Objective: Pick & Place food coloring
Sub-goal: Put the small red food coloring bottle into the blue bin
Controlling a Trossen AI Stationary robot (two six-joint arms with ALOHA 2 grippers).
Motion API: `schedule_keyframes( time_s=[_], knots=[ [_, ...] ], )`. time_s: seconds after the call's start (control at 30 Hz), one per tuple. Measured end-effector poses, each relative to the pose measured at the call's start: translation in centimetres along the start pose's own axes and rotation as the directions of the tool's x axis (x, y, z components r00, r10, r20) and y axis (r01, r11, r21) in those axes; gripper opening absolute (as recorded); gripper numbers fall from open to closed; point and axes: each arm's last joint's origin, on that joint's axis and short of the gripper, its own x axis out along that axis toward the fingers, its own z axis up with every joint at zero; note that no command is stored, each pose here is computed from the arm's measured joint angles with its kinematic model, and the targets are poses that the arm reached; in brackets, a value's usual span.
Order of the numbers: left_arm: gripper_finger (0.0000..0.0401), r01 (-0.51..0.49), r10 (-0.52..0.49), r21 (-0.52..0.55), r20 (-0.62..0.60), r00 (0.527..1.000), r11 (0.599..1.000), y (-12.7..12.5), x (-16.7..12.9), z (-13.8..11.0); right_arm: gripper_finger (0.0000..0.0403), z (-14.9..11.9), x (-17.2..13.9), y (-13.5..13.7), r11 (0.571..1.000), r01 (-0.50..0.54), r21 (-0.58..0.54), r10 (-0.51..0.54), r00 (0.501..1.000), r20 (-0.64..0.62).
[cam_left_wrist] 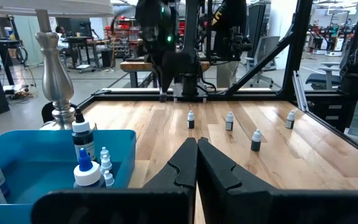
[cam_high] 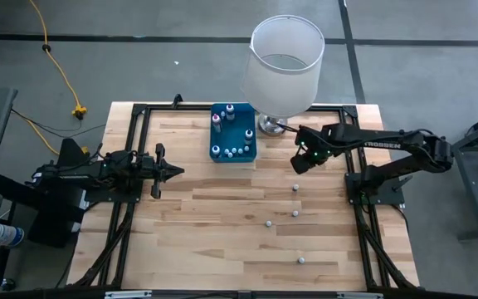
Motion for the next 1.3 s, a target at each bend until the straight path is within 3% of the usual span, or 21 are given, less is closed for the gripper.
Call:
schedule_keyframes(
  time_s=[0.2, 0.4, 0.8, 0.87, 1.1, 1.3],
  knots=[
    [0.0, 0.0, 0.0, 0.0, 0.0, 1.0, 1.0, 0.0, 0.0, 0.0, 0.0044, 0.7, -3.5, 2.8, 0.987, -0.104, -0.124, 0.114, 0.991, 0.074],
    [0.0, 0.0, 0.0, 0.0, 0.0, 1.0, 1.0, 0.0, 0.0, 0.0, 0.0046, 1.4, -5.3, 5.9, 0.934, -0.139, -0.329, 0.183, 0.977, 0.106],
    [0.0, 0.0, 0.0, 0.0, 0.0, 1.0, 1.0, 0.0, 0.0, 0.0, 0.0046, 5.8, -2.6, 12.8, 0.804, -0.118, -0.583, 0.17, 0.985, 0.035],
    [0.0, 0.0, 0.0, 0.0, 0.0, 1.0, 1.0, 0.0, 0.0, 0.0, 0.0045, 6.5, -2.1, 13.7, 0.809, -0.103, -0.578, 0.155, 0.987, 0.041],
    [0.0, 0.0, 0.0, 0.0, 0.0, 1.0, 1.0, 0.0, 0.0, 0.0, 0.0049, 8.4, 0.1, 15.2, 0.914, -0.023, -0.406, 0.069, 0.993, 0.099],
    [0.0, 0.0, 0.0, 0.0, 0.0, 1.0, 1.0, 0.0, 0.0, 0.0, 0.005, 8.9, 1.5, 15.7, 0.944, -0.014, -0.329, 0.057, 0.991, 0.12]
  ],
)
